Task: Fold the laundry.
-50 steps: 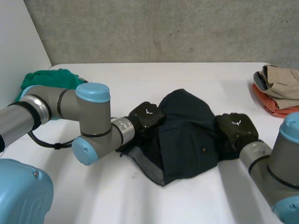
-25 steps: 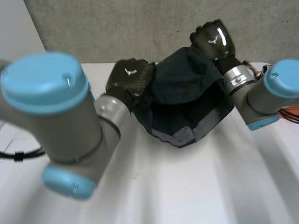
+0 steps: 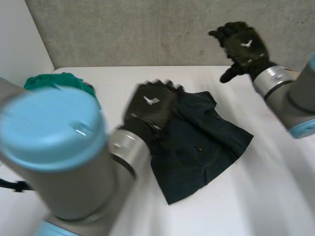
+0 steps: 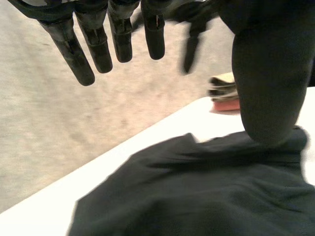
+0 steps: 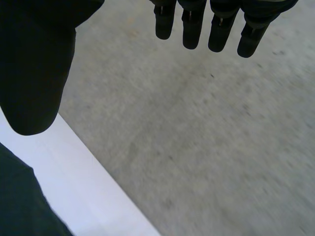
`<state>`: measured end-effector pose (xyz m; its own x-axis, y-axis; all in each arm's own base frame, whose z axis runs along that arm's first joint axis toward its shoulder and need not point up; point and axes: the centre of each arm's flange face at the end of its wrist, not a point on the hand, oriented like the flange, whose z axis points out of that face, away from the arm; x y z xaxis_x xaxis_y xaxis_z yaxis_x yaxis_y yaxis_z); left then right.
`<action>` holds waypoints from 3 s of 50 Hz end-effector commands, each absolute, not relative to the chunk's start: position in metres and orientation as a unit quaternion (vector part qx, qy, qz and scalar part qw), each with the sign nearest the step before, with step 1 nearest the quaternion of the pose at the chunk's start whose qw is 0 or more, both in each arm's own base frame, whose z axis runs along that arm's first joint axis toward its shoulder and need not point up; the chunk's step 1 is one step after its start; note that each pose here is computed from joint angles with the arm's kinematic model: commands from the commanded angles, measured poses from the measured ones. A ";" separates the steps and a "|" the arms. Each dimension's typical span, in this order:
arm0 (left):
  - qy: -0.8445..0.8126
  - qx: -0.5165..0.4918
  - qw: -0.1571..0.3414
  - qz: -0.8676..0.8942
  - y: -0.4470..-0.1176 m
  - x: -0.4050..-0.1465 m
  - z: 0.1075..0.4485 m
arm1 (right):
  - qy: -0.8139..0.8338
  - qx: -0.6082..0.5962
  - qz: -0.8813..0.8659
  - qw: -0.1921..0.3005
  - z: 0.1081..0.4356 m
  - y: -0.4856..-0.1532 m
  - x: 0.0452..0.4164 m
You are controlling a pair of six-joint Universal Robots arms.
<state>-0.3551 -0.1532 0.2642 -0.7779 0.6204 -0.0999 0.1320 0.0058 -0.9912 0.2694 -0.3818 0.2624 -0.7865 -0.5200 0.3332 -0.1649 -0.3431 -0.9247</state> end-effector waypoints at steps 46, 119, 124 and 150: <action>-0.578 -0.284 0.073 0.762 -0.289 -0.299 0.345 | 0.636 -0.234 -0.730 0.087 0.327 -0.242 0.288; -0.705 -0.314 0.054 0.634 -0.204 -0.284 0.242 | 0.760 -0.386 -0.519 0.063 0.208 -0.287 0.250; -0.744 -0.373 0.061 0.550 -0.151 -0.276 0.196 | 0.765 -0.426 -0.477 0.079 0.181 -0.265 0.249; -0.779 -0.344 0.014 0.524 -0.201 -0.271 0.128 | 0.679 -0.448 -0.574 0.088 0.117 -0.318 0.278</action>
